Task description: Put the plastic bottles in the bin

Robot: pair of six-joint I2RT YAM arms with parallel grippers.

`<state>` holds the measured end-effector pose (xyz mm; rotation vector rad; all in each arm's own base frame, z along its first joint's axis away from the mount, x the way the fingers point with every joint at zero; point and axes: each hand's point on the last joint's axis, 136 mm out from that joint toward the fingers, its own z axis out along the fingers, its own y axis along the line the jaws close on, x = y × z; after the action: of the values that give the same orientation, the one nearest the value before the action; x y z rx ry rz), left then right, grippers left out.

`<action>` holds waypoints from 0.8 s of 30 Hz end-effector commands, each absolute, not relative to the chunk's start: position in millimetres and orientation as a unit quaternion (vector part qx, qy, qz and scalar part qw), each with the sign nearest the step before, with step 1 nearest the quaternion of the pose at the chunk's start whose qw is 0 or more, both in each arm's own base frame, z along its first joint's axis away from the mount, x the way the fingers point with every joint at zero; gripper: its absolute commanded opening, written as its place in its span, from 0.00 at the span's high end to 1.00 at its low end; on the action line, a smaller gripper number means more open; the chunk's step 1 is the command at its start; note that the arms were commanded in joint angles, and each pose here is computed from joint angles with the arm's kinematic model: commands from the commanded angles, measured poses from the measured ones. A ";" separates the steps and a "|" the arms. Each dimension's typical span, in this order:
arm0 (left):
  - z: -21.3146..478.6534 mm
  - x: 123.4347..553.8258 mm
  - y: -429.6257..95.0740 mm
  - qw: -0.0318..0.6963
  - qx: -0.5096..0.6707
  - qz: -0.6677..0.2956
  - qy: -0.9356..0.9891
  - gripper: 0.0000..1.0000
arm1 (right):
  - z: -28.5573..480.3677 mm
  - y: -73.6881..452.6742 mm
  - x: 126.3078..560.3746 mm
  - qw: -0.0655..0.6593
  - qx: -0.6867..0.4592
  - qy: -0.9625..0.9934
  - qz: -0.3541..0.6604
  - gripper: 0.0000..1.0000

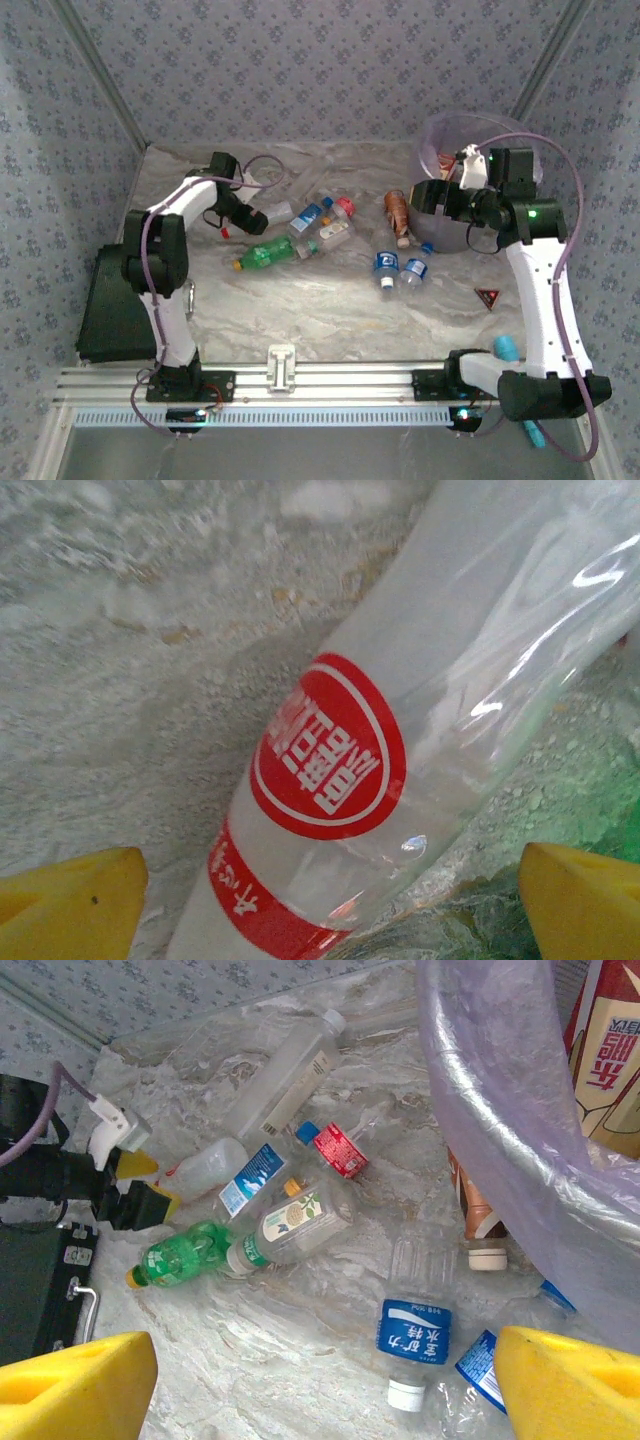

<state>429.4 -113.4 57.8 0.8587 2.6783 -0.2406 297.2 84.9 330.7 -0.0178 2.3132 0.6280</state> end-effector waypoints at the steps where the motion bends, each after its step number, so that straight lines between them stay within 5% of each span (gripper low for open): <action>1: 48.4 419.1 -117.7 0.134 0.316 -0.097 0.934 0.10 | 329.4 83.1 288.7 0.360 -0.005 0.902 0.238 0.11; 12: 36.2 417.0 -112.7 0.113 0.319 -0.079 0.938 0.41 | 331.9 80.5 285.8 0.364 0.000 0.901 0.235 0.11; 24: 86.7 415.9 -109.2 0.183 0.270 -0.076 0.942 0.50 | 344.1 88.3 287.7 0.381 -0.008 0.887 0.261 0.12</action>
<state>415.1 -107.1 51.8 0.8403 2.7299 -0.2012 290.6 83.5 337.9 -0.0200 2.2891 0.6198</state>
